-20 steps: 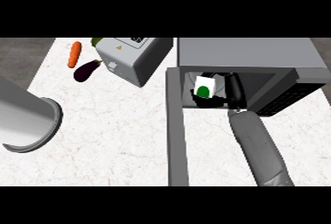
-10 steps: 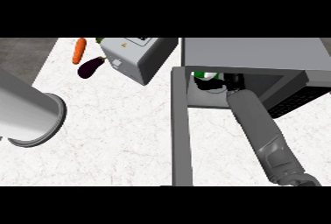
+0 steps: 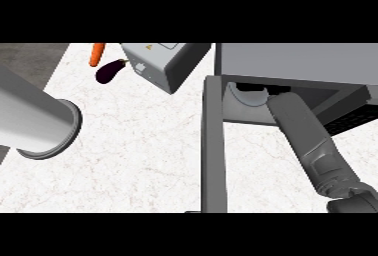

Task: Pick up the milk, place it into the microwave and close the microwave

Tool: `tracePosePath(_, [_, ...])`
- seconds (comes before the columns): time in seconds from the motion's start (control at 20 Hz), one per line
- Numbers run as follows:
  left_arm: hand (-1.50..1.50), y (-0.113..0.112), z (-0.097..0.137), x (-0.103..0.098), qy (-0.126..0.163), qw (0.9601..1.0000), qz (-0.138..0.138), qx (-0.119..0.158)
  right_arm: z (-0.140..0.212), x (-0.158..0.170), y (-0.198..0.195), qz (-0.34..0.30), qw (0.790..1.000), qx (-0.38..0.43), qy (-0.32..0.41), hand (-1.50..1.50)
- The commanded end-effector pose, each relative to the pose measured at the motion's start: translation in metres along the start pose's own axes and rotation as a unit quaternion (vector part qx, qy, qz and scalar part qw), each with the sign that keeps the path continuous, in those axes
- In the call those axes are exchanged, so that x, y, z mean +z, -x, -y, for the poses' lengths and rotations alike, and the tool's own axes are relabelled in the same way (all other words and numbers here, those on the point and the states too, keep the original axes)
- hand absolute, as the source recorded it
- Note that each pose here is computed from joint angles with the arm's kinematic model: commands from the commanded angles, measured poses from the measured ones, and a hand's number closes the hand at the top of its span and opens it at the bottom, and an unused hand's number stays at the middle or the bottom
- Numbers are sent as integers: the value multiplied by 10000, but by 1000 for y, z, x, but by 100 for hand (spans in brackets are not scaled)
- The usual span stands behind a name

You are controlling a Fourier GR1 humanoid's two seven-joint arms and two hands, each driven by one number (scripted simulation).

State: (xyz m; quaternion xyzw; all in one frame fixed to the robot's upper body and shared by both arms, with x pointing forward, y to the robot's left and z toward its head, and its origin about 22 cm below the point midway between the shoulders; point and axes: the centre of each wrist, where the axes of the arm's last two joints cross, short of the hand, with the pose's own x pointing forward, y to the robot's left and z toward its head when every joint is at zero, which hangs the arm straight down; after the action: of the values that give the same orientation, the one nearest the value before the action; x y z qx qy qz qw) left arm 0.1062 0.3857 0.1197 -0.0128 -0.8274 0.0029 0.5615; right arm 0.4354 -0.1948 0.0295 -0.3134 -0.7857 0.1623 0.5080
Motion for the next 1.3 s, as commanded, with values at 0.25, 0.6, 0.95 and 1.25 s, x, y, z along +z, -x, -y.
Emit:
tracePosePath(0.25, [-150,13,4,-7,129,9997,-91,167,35,-27,3,371,9928,1048,437,150])
tracePosePath(0.6, [-150,10,0,-18,145,9999,9,-19,59,3,53,-1023,9626,2256,1100,-150])
tracePosePath(0.95, [-150,15,1,-32,204,9997,-20,-147,39,-17,20,-43,9830,1755,529,-150])
tracePosePath(1.25, [-150,24,6,-33,628,9976,-248,-134,35,-17,17,204,9916,1259,215,-150])
